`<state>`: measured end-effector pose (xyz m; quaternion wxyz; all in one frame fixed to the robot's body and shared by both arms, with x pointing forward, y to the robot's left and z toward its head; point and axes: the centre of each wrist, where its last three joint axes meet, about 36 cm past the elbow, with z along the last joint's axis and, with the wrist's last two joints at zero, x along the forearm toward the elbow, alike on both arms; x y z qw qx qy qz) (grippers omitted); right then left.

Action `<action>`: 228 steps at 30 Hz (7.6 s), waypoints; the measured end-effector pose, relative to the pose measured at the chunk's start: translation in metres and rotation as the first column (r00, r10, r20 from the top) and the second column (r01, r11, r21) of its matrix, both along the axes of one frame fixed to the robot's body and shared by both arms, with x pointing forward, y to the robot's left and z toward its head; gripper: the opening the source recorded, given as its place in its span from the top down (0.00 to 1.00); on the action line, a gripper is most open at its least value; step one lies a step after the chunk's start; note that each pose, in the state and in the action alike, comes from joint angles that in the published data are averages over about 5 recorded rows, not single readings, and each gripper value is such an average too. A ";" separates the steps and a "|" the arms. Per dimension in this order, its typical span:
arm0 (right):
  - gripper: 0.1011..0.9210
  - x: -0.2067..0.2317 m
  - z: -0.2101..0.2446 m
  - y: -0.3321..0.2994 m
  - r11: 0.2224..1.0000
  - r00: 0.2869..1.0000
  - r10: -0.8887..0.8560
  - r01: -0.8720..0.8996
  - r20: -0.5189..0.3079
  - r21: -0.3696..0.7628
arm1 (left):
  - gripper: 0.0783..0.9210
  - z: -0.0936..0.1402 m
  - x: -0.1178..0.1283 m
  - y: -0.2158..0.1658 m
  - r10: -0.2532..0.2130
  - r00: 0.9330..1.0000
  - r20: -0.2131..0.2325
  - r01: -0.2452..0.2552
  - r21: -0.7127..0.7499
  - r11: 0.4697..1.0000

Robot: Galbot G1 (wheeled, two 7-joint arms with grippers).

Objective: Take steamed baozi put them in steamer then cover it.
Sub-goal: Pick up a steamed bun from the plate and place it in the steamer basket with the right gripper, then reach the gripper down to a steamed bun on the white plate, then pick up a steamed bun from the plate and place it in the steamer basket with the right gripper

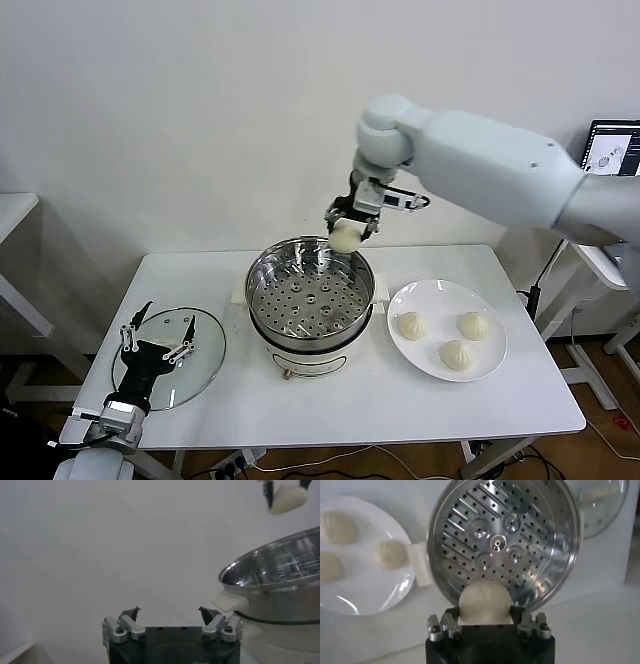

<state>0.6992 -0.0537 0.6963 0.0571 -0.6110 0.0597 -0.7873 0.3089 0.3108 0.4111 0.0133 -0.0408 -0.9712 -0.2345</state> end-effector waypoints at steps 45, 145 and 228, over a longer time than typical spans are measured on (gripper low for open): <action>0.12 0.033 -0.054 0.005 0.996 0.999 0.019 -0.016 -0.037 0.086 | 0.12 -0.004 0.001 -0.002 -0.016 1.000 0.000 0.016 0.012 1.000; 0.30 -0.013 -0.220 -0.248 0.146 0.124 -0.913 0.989 -0.388 -0.026 | 0.12 0.000 0.003 -0.010 -0.015 1.000 0.028 0.015 -0.007 1.000; 0.12 -0.030 -0.060 0.073 0.244 0.234 -0.868 0.969 -0.439 0.034 | 0.12 0.021 -0.004 0.014 0.030 0.997 0.077 -0.031 0.019 0.999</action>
